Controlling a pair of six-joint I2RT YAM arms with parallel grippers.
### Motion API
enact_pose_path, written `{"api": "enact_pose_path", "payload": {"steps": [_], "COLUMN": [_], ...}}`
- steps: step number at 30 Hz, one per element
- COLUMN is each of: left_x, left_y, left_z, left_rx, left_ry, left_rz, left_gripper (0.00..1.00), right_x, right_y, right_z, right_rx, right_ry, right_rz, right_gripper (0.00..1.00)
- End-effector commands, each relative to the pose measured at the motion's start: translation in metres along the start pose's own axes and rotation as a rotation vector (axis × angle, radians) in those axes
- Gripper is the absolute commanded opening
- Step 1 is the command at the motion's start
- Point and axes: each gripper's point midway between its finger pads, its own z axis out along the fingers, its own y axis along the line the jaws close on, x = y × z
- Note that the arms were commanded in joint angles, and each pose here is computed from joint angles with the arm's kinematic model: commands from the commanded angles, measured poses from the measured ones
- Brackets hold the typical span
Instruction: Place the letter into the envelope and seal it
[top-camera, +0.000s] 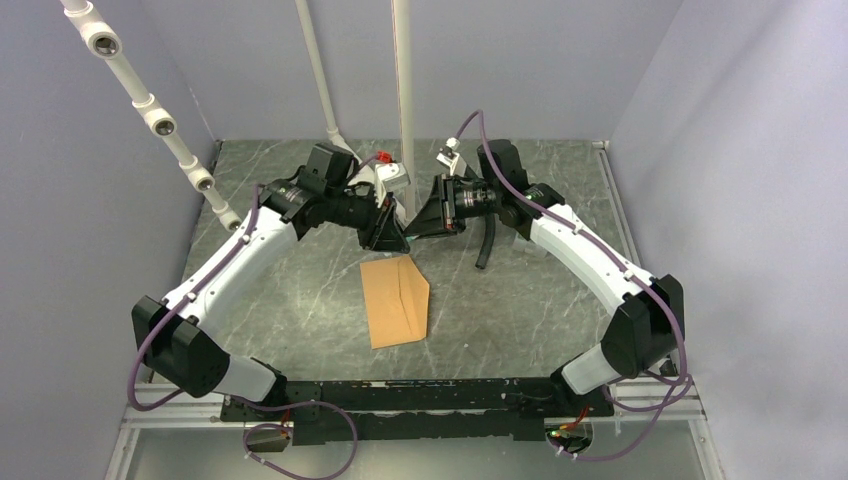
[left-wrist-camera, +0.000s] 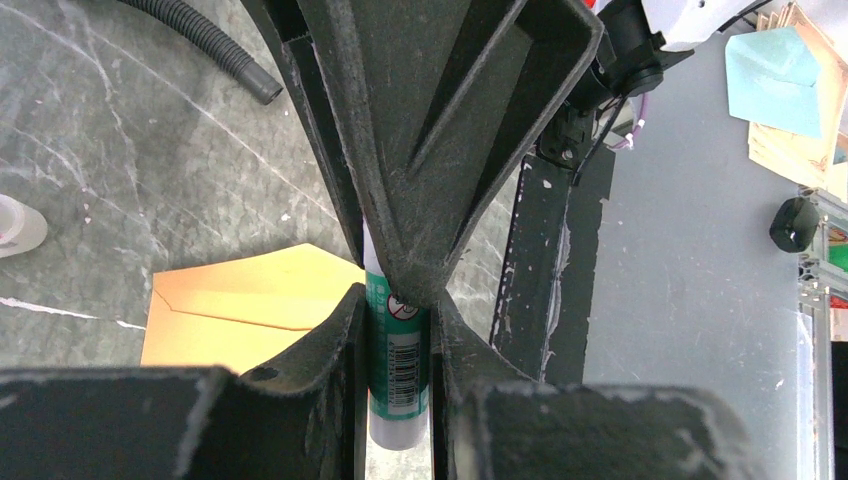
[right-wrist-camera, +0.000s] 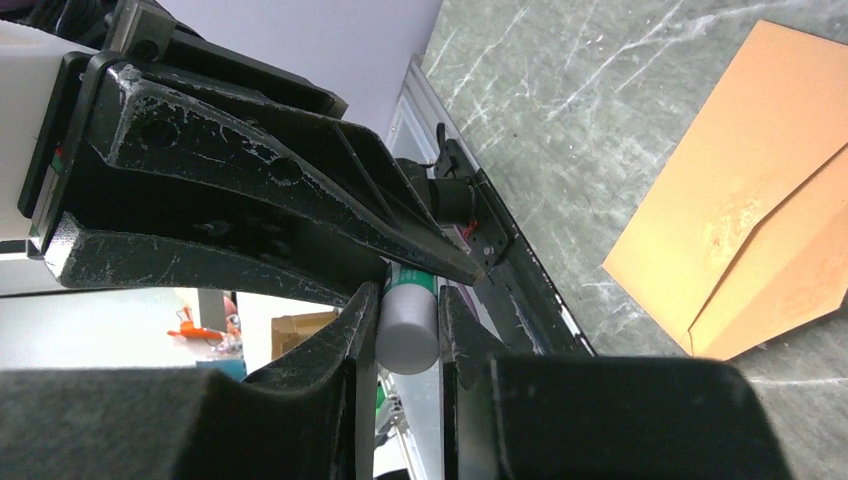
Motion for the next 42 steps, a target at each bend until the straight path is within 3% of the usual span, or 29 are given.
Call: {"api": "enact_pose_path", "payload": {"steps": [1,7,16,22,28,36,42], "left_x": [0.04,0.058,0.067,0.063,0.039,-0.001,-0.029], "left_y": [0.008,0.001,-0.011,-0.013,-0.011,-0.003,0.0], "left_z": [0.0,-0.004,-0.008,-0.009,-0.01,-0.021,-0.037], "left_rx": [-0.057,-0.046,0.012,0.023,-0.008,-0.145,-0.244], "left_ry": [0.103,0.158,0.22,0.215,0.129,-0.052,-0.175], "left_rz": [-0.068,-0.106,-0.141,-0.142,-0.095,-0.044,0.003], "left_gripper": [0.02,0.02,0.02,0.02,0.03,0.02,0.02], "right_x": [-0.02,-0.017,-0.005,-0.016,-0.032,-0.006,0.018], "right_y": [0.04,0.063,0.03,0.017,-0.087,-0.203,-0.253], "right_z": [-0.027,-0.054,-0.056,-0.06,-0.063,-0.11,-0.122], "right_rx": [-0.115,-0.251,-0.106,-0.013,0.472,1.035,1.203], "right_ry": [-0.055,-0.02,0.038,-0.002,-0.071,-0.178,-0.138], "right_rz": [-0.141,-0.275,-0.396,-0.426,-0.174,0.073,0.182], "right_gripper": [0.0,0.0,0.0,0.0,0.0,0.0,0.0]}}
